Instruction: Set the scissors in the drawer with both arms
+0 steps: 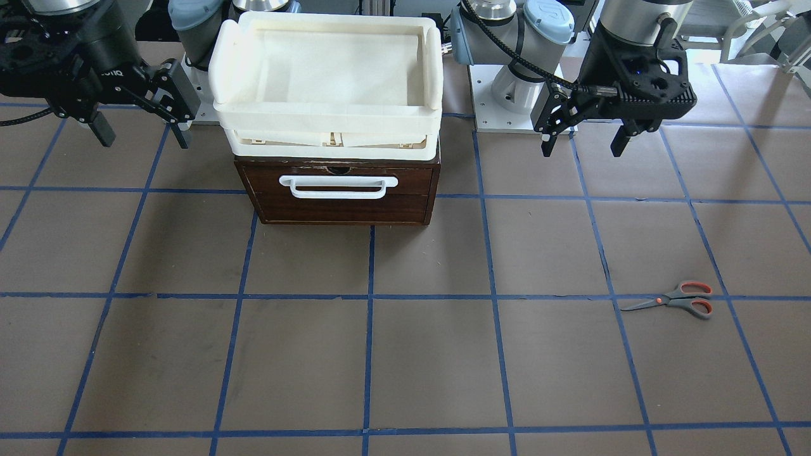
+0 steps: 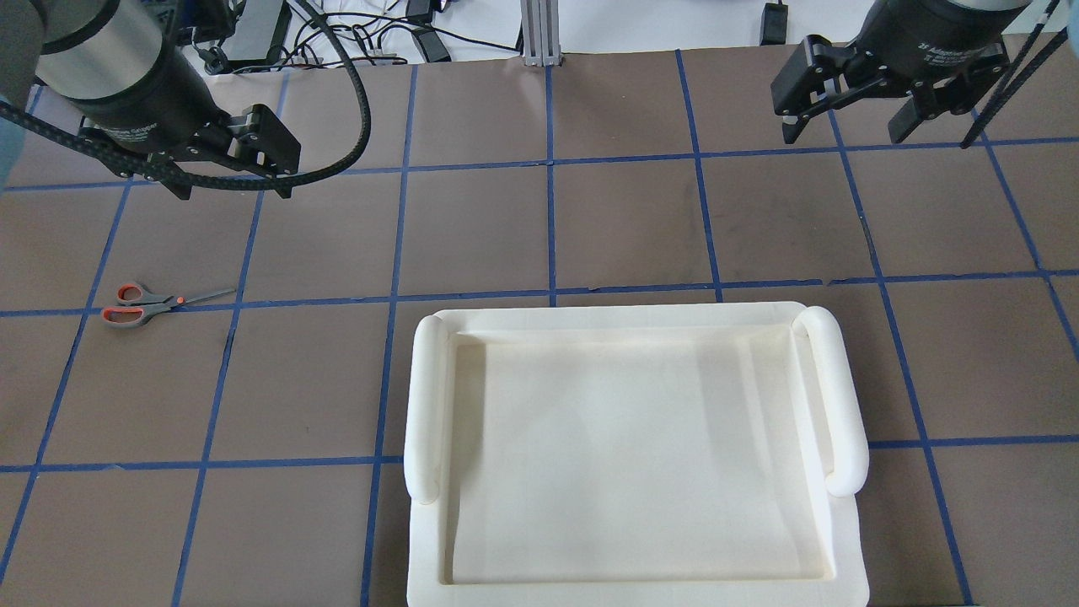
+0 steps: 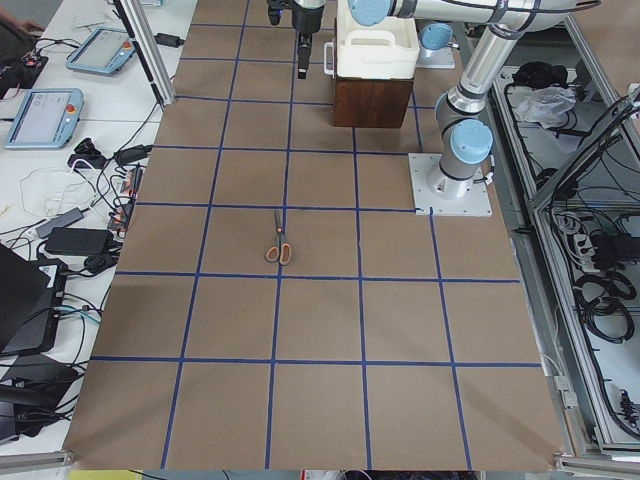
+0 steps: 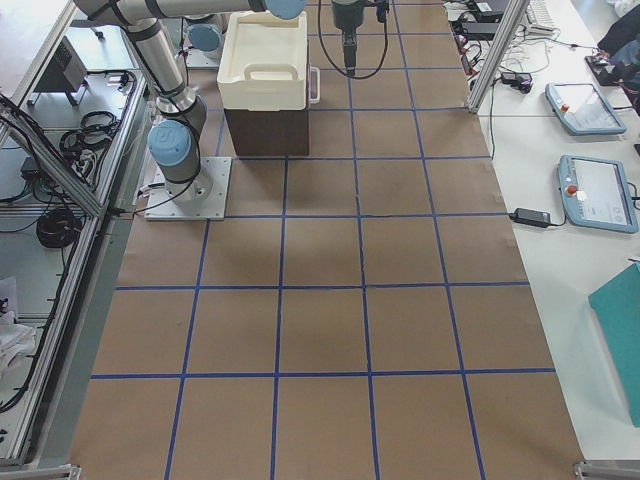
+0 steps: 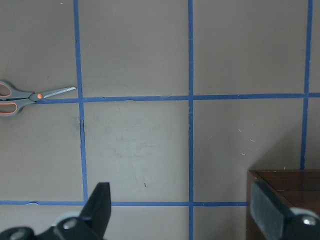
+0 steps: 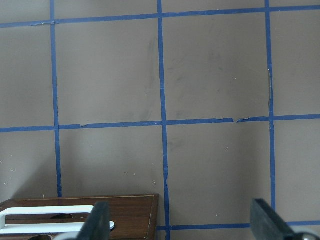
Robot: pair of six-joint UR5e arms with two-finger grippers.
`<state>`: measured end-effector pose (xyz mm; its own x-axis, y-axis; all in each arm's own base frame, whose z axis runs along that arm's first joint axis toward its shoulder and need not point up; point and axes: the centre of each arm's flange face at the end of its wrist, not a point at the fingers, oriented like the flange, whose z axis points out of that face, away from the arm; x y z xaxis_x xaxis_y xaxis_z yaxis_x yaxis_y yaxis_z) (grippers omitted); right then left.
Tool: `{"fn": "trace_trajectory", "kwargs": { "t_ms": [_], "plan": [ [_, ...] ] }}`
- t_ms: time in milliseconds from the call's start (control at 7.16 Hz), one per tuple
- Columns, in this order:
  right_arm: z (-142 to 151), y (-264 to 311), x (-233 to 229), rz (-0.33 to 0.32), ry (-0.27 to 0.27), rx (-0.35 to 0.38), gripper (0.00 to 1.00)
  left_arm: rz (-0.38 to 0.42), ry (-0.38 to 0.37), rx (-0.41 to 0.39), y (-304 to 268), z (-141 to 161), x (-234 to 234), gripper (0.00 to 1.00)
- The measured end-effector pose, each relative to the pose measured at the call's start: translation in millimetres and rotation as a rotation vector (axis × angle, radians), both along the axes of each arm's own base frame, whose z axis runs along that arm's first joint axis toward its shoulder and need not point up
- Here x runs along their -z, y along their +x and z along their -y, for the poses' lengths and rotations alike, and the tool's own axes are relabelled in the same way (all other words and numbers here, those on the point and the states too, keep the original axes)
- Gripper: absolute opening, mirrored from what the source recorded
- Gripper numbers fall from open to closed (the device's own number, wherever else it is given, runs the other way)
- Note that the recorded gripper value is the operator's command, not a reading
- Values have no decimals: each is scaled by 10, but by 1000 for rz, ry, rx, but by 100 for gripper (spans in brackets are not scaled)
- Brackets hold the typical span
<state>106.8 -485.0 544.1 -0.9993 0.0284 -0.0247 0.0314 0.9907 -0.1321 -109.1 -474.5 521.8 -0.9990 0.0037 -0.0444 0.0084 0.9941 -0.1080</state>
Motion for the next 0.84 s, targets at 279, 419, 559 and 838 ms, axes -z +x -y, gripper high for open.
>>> {"fn": "trace_trajectory", "kwargs": {
  "t_ms": [279,419,559,838],
  "plan": [
    [-5,-19,19,-19,10,3,100,-11,2,-9,-9,-3,16,100],
    [3,-24,50,-25,19,6,100,-15,0,-6,-14,-1,15,100],
    [19,0,110,-25,39,7,100,-11,2,14,2,-6,13,100],
    [180,548,503,-27,100,-99,100,24,25,201,353,76,75,100]
  ]
}}
